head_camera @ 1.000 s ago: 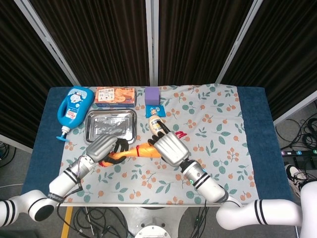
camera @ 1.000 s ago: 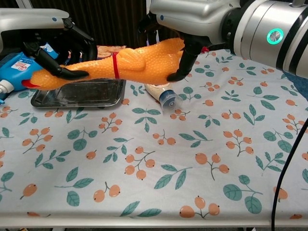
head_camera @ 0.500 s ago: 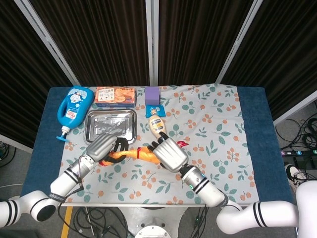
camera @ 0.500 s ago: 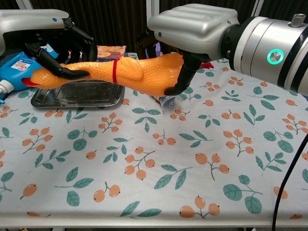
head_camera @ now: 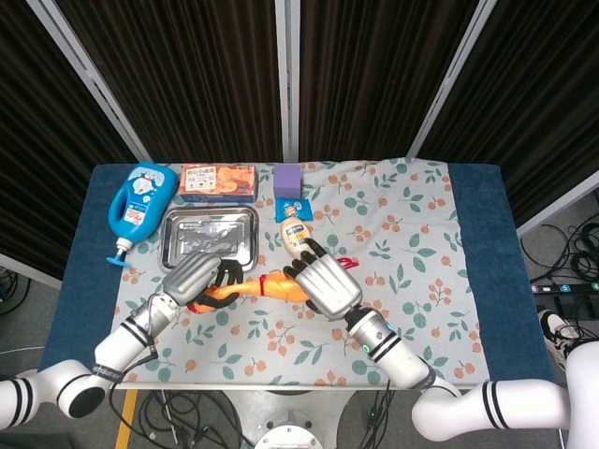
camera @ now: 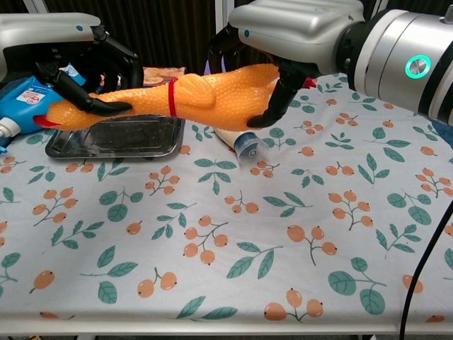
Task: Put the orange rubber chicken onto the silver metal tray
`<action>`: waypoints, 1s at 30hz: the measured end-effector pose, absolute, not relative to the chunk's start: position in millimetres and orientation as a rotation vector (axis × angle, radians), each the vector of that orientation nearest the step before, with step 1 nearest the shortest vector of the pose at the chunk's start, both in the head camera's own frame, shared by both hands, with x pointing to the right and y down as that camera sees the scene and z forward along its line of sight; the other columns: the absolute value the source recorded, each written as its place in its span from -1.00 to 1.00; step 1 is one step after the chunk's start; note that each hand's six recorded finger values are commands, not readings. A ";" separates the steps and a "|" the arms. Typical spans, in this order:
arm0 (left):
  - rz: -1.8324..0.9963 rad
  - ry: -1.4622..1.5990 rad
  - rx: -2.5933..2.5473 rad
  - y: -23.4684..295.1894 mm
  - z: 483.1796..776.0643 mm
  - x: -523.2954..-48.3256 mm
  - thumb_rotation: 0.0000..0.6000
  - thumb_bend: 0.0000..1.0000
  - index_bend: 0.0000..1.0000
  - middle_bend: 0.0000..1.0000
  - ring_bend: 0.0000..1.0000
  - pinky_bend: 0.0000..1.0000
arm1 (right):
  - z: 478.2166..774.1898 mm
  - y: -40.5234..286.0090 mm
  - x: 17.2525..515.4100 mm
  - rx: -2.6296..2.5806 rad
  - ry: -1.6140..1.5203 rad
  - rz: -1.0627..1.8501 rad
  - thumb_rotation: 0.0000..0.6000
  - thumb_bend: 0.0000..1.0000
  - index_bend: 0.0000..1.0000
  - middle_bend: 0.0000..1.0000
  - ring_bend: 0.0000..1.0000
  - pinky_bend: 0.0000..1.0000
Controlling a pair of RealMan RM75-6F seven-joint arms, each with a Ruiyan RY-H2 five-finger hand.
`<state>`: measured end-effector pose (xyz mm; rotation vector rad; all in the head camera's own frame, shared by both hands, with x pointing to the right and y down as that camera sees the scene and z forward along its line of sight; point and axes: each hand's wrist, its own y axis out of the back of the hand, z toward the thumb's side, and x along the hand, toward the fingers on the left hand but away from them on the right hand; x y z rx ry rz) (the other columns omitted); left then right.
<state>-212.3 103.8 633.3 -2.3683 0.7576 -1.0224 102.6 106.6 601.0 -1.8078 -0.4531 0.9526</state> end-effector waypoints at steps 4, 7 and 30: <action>-1.025 0.762 -2.366 103.4 632.8 -213.1 1.00 0.56 0.47 0.52 0.36 0.62 | 599.8 106.7 102.8 -1.808 -0.443 0.961 1.00 -1.00 -1.00 -0.78 -0.78 -0.82; -1.027 0.762 -2.365 103.0 632.7 -213.7 1.00 0.56 0.47 0.52 0.36 0.62 | 599.7 106.4 103.4 -1.804 -0.437 0.967 1.00 -1.00 -1.00 -0.78 -0.78 -0.82; -1.016 0.767 -2.366 102.4 631.4 -210.4 1.00 0.56 0.47 0.52 0.36 0.62 | 608.6 116.0 85.7 -1.813 -0.409 0.930 1.00 -0.14 0.96 0.76 0.27 -0.56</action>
